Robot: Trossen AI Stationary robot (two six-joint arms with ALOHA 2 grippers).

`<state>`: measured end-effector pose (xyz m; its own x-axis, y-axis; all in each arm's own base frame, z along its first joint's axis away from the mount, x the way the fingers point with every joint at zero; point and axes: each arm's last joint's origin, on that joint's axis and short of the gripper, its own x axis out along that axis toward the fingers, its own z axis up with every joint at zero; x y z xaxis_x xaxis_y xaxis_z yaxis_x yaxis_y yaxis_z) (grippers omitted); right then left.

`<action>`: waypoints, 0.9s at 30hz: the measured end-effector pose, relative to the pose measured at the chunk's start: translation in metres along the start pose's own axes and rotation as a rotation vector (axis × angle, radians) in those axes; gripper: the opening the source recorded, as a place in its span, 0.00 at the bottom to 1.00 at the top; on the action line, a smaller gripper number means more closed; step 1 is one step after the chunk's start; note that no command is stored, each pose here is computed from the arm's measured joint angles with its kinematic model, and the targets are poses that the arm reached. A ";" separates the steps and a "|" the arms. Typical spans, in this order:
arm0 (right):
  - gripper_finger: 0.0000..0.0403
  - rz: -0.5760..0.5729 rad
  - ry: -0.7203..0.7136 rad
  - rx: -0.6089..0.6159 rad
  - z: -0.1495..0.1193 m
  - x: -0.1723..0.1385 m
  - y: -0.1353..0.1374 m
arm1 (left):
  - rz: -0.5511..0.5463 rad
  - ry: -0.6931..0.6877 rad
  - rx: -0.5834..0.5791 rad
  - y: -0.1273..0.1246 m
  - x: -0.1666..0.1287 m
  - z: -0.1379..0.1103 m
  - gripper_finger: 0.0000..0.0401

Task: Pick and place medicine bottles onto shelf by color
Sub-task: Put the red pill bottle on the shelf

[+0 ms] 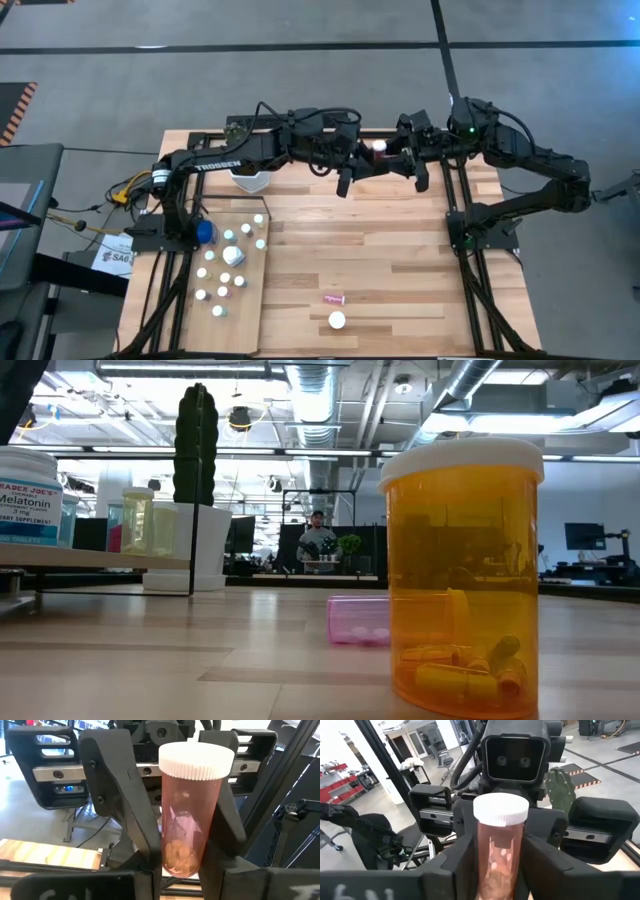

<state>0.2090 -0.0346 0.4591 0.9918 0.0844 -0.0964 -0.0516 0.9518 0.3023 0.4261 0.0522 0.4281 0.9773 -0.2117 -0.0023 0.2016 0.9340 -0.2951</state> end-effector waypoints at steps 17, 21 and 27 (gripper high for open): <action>0.34 -0.001 0.001 0.007 0.000 -0.002 0.000 | 0.004 -0.020 0.006 0.000 0.000 0.002 0.18; 0.28 -0.002 0.001 0.008 0.000 -0.003 0.001 | -0.003 -0.008 -0.016 0.001 0.000 0.001 0.21; 0.30 -0.010 0.027 0.017 -0.001 -0.010 0.002 | 0.008 0.064 -0.085 0.002 0.000 -0.006 0.31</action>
<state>0.1992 -0.0330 0.4601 0.9886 0.0832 -0.1254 -0.0395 0.9474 0.3175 0.4257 0.0522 0.4217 0.9723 -0.2246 -0.0651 0.1848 0.9086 -0.3745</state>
